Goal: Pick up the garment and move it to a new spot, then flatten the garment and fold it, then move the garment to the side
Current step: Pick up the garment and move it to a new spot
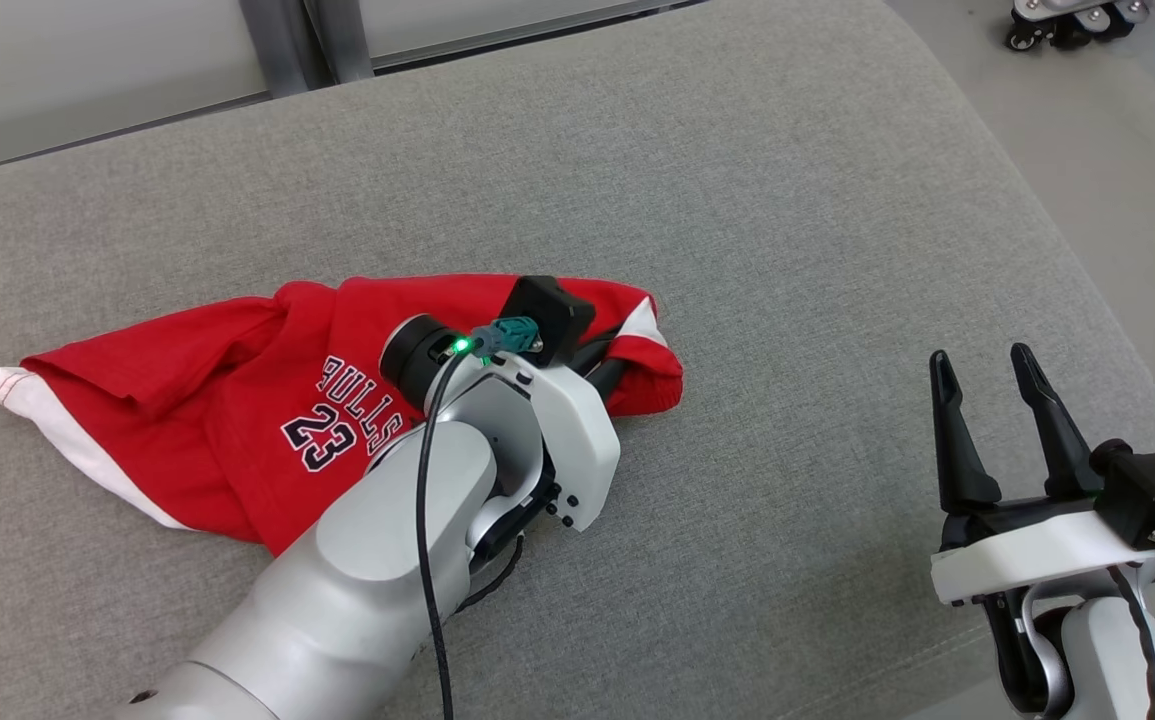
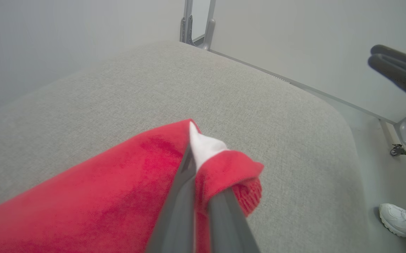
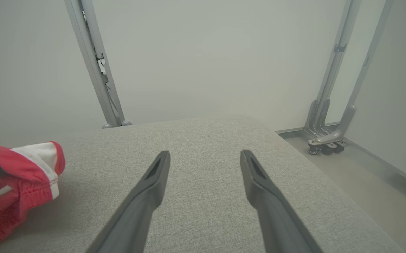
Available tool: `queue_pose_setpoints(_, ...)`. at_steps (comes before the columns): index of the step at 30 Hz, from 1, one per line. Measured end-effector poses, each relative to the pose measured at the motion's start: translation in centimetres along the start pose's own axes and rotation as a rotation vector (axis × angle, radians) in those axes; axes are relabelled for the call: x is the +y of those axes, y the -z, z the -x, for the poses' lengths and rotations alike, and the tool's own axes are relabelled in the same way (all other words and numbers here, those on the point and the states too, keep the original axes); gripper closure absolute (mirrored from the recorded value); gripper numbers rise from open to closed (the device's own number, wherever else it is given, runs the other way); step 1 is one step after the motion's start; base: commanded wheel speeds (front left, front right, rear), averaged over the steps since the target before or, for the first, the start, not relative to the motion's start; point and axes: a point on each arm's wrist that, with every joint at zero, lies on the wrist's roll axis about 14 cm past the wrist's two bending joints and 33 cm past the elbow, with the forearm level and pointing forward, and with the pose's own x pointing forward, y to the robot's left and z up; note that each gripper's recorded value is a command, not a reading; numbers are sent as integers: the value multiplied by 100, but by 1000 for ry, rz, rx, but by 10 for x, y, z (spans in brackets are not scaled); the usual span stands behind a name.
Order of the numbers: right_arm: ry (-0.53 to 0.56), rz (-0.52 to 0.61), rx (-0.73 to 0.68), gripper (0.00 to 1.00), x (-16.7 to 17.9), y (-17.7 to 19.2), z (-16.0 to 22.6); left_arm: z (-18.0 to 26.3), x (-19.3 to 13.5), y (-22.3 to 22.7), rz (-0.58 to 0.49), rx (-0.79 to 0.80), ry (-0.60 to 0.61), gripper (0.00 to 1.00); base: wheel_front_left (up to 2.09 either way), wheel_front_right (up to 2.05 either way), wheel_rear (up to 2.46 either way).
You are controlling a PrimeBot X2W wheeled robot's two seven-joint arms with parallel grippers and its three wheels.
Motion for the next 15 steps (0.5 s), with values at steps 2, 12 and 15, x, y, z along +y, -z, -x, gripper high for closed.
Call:
queue_pose_setpoints(2, -3, -2, 3, 0, 1, 1, -1, 0, 2, 10, 0, 28, -10, 64, 0, 0, 0)
queue_pose_setpoints(12, -59, -8, 10, 0, 21, 7, -13, 19, 9, 22, 34, 53, -58, 0, 0, 0, 0)
queue_pose_setpoints(15, -75, -8, 5, 0, 27, 6, -15, 29, 12, 18, 31, 40, -82, 0, 0, 0, 0)
